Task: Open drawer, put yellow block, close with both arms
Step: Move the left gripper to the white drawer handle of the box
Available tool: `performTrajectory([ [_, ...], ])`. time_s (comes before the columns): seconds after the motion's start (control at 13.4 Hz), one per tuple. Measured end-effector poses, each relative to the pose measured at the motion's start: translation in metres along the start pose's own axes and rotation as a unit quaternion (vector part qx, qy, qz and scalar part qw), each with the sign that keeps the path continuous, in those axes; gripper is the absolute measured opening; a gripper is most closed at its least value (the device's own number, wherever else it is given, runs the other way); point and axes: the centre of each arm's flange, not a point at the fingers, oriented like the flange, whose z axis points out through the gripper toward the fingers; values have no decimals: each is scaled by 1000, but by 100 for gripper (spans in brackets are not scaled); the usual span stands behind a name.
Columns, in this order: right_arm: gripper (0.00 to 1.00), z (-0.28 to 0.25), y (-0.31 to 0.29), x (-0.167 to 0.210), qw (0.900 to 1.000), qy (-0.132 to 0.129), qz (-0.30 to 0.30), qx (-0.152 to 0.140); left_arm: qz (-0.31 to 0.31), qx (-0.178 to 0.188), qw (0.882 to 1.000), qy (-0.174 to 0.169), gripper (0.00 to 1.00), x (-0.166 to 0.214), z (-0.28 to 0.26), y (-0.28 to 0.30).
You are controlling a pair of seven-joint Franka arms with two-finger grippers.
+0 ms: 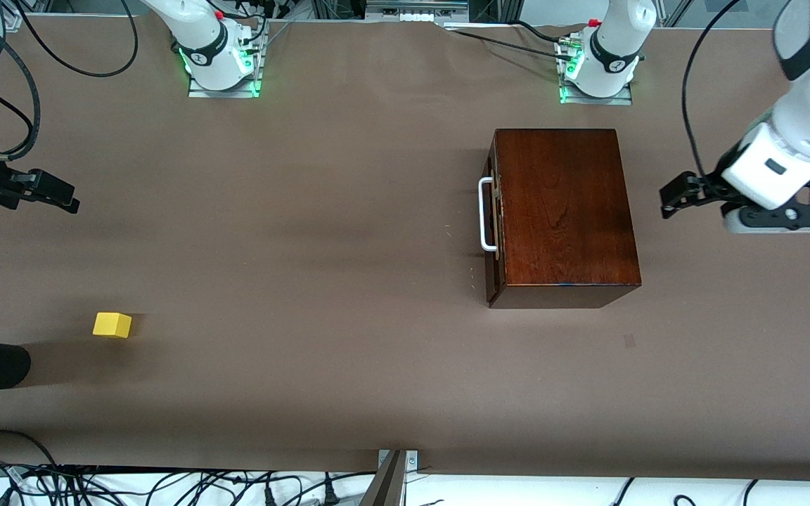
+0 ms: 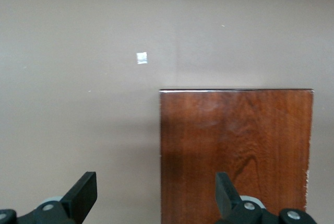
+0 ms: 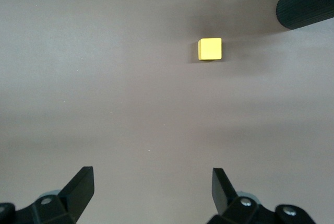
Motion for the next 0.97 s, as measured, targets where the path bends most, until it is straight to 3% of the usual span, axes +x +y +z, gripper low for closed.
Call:
performTrajectory([
  [0.22,100,0,0,0,1000,0,0,0,41,2,999,-16,100,0,-6,64],
  [0.45,100,0,0,0,1000,0,0,0,40,8,999,-29,100,-8,2,139],
  [0.97,100,0,0,0,1000,0,0,0,22,51,995,-83,100,-61,86,290],
])
